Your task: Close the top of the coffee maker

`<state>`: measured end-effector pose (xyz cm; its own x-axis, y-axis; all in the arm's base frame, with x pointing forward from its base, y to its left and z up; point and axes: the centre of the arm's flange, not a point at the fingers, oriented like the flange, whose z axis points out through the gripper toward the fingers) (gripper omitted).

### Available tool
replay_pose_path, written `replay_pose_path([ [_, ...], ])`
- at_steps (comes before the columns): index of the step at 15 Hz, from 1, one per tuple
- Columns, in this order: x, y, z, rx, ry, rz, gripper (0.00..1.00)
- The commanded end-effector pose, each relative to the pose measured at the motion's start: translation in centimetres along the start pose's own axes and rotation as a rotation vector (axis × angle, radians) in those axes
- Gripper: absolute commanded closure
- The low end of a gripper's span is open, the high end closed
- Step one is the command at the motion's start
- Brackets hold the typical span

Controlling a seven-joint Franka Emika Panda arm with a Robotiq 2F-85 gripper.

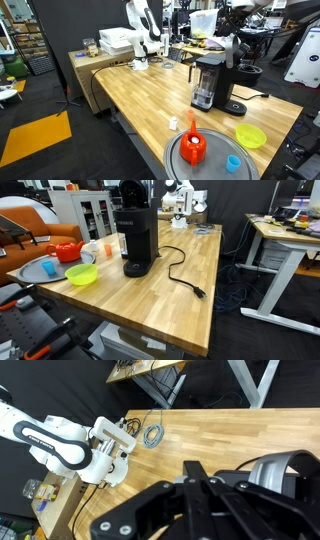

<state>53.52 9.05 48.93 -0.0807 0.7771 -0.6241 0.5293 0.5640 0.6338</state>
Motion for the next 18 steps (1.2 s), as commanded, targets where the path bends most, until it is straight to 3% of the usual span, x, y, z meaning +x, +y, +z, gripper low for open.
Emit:
replay_pose_path([
  [1, 0.0, 0.0, 0.0, 0.000, 0.000, 0.000, 0.99],
  [7, 0.0, 0.0, 0.1, 0.003, -0.002, -0.007, 1.00],
  [18, 0.1, -1.3, 2.5, 0.073, 0.019, -0.178, 1.00],
])
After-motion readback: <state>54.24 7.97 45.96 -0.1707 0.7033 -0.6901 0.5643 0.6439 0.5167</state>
